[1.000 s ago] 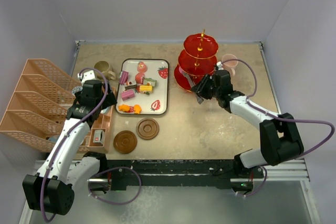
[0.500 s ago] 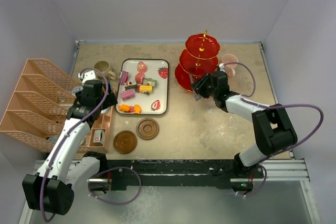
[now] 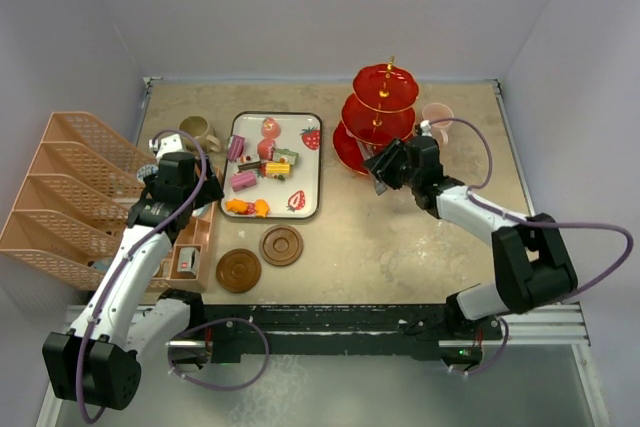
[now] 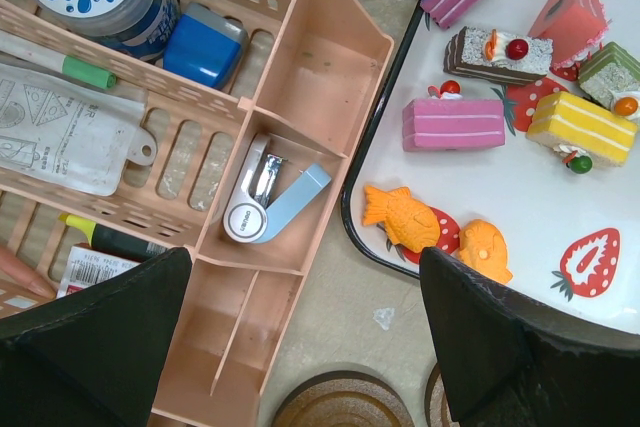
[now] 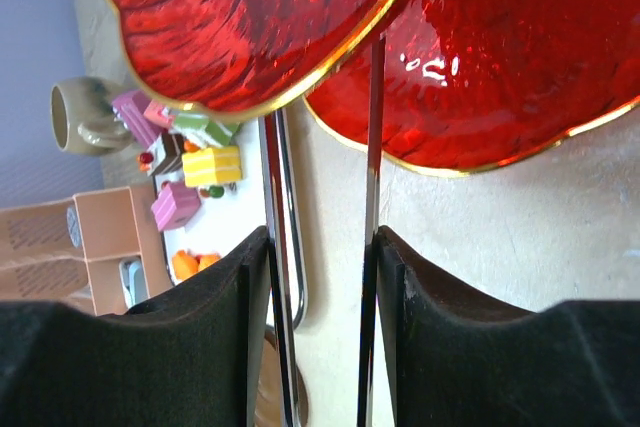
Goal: Serve the afternoon tea
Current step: Adjust the desert at the desert table, then pick up the desert from the tray.
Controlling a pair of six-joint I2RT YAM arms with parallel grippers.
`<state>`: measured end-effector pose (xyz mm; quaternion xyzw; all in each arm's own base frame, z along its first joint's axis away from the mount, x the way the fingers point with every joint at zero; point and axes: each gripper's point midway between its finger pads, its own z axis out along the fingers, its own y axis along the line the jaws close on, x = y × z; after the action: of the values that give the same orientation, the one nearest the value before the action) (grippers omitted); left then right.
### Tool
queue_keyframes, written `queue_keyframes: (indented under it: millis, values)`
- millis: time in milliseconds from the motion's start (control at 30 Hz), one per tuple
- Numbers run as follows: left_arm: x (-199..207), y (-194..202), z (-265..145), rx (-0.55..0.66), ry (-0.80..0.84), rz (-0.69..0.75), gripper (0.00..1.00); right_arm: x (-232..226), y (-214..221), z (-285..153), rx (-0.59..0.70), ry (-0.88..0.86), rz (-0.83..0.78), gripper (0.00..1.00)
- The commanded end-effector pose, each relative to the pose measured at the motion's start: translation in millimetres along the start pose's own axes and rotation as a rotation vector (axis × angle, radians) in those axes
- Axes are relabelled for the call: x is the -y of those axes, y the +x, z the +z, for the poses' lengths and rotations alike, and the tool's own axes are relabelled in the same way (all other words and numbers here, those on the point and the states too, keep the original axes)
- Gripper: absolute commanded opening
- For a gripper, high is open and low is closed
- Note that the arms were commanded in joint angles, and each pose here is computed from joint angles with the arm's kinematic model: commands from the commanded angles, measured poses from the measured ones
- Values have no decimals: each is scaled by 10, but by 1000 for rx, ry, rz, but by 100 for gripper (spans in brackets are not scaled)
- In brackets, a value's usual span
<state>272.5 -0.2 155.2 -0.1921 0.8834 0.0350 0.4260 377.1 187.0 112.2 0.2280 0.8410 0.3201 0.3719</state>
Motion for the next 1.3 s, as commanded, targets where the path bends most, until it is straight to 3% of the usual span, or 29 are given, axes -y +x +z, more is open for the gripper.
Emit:
queue_keyframes:
  millis: [0, 333, 800, 1267]
  values:
    - [110, -239, -79, 64, 39, -31, 93, 13, 46, -245, -16, -12, -53, 47]
    - [102, -249, -91, 70, 37, -32, 93, 85, 295, -574, -95, -47, -113, 44]
    - [77, -297, -132, 91, 30, -42, 93, -146, 687, -1085, -268, -257, -222, 42]
    - [-71, -455, -297, 180, -17, -88, 95, -619, 813, -1226, -280, -261, -394, 42]
